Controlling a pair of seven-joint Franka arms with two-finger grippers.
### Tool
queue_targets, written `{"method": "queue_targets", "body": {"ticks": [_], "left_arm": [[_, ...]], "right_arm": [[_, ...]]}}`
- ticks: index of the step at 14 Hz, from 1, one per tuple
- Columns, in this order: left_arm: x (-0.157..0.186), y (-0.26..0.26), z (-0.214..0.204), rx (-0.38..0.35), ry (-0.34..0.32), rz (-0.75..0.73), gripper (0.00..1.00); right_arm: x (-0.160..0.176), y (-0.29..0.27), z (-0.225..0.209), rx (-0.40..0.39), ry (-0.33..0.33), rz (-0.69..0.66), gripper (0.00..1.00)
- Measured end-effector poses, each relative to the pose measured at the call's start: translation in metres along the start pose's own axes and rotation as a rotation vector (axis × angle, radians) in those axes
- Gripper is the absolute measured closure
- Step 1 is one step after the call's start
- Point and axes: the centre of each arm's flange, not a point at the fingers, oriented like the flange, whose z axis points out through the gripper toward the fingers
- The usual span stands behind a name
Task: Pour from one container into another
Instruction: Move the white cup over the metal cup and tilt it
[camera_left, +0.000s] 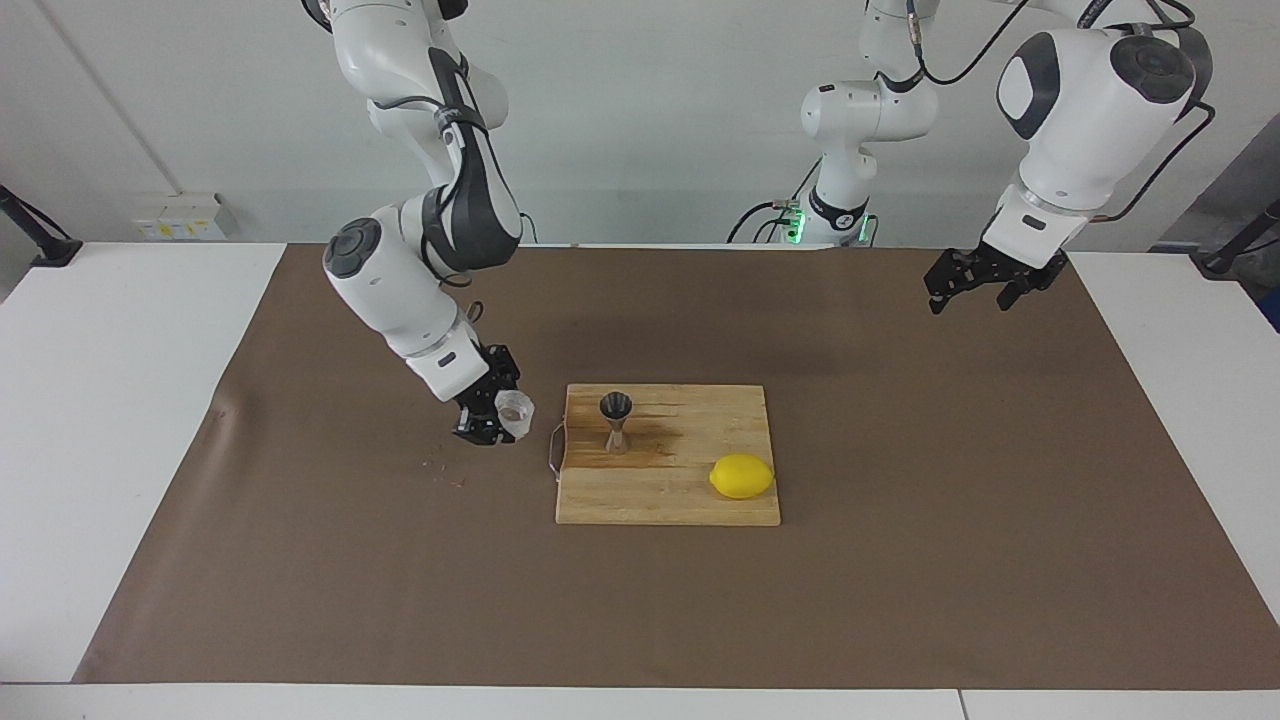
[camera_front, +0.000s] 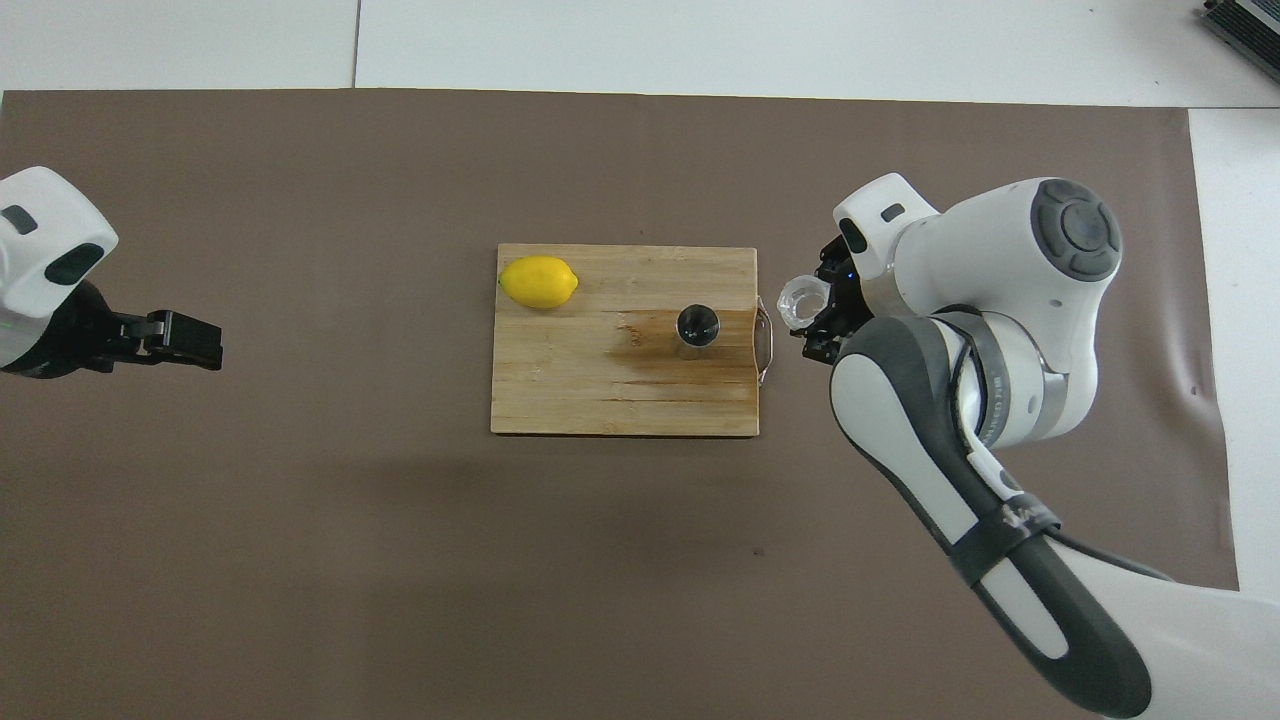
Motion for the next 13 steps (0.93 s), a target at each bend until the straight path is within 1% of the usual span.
{"method": "queue_targets", "body": {"ticks": [2, 5, 6, 13], "left_arm": [[-0.002, -0.007, -0.003, 0.000, 0.004, 0.002, 0.00], [-0.002, -0.008, -0.004, 0.000, 0.004, 0.002, 0.00], [-0.002, -0.008, -0.004, 0.000, 0.004, 0.002, 0.00], [-0.002, -0.008, -0.004, 0.000, 0.004, 0.002, 0.00]], "right_arm": [[0.023, -0.011, 0.001, -0.025, -0.050, -0.009, 0.49], [0.055, -0.030, 0.003, -0.084, -0.138, -0.028, 0.49], [0.063, -0.036, 0.004, -0.099, -0.158, -0.034, 0.49], [0.093, -0.059, 0.004, -0.209, -0.270, -0.074, 0.49]]}}
